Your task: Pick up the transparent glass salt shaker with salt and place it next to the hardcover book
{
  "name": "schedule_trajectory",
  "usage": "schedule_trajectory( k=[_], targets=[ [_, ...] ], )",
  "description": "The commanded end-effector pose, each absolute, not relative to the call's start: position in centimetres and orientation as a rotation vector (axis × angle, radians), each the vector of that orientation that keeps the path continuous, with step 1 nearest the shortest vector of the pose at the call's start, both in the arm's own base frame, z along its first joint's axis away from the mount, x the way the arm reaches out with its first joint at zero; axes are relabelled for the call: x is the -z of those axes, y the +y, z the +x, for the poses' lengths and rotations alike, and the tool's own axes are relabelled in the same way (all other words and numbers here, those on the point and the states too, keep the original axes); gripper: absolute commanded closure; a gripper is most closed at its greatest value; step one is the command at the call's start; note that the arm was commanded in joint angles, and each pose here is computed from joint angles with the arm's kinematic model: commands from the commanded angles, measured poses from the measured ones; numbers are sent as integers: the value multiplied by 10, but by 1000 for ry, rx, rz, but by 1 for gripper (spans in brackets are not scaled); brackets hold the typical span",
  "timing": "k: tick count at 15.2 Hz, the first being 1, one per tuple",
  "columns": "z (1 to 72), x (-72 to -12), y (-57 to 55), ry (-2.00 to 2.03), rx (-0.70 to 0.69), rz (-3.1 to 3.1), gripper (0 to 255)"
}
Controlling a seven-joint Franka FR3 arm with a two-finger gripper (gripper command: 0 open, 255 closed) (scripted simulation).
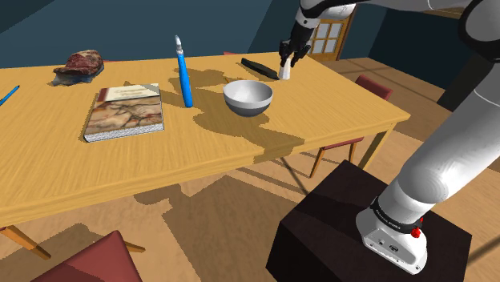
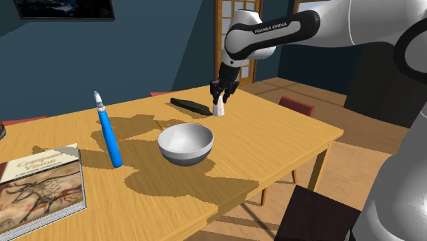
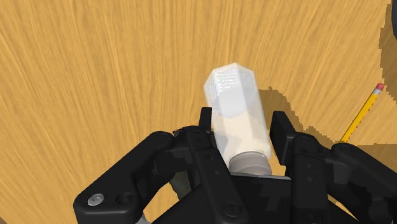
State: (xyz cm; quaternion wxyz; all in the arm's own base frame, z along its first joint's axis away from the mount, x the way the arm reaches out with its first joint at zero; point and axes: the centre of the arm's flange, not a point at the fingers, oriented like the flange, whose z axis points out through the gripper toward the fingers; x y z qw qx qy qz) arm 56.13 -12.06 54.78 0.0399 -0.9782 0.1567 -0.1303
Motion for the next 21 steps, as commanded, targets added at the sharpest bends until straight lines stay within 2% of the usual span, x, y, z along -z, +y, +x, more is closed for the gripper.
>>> schedule_trajectory(
  k=[1,21],
  targets=[
    [562,-559,-120,480,399,-2997,255],
    [562,-661,-120,480,399,-2997,255]
  ],
)
